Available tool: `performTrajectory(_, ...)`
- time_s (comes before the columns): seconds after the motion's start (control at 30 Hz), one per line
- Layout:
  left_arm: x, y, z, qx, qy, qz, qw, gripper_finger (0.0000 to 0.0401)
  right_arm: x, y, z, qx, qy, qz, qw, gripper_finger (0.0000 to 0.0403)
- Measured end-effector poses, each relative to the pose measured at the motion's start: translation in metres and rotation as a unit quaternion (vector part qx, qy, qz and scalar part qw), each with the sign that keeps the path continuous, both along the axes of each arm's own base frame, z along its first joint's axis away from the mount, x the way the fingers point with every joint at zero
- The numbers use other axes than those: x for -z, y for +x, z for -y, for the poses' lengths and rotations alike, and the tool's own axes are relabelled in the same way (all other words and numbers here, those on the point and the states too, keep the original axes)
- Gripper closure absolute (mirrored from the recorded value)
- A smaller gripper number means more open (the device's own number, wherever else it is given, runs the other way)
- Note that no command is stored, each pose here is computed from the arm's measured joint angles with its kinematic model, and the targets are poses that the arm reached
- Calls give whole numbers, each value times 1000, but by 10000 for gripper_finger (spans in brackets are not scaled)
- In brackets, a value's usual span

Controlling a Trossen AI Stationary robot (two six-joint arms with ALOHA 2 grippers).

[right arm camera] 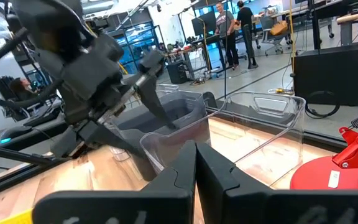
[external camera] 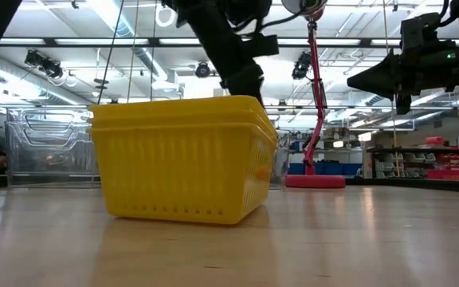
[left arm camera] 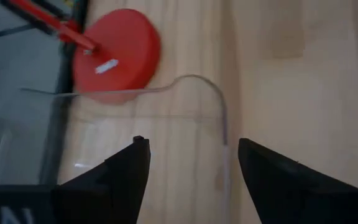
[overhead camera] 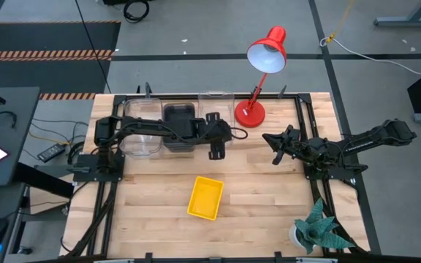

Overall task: Stack baskets by color
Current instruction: Stack the right transparent bin on top of the left transparent bin

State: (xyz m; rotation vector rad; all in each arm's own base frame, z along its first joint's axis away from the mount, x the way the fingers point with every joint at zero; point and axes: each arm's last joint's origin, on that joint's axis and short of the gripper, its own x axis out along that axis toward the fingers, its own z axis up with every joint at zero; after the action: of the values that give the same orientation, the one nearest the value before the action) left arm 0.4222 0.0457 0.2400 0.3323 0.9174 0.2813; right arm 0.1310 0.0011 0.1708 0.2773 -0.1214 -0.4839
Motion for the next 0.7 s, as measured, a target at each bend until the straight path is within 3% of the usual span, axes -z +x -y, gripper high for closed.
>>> performTrajectory(0.33, -6, 1, -6, 30, -21, 21, 999, 140, 0, 0, 0, 0, 0, -1, 1000, 389)
performTrajectory(0.7, 47, 9, -25, 9, -56, -52, 997, 169, 0, 0, 0, 0, 0, -1, 1000, 389)
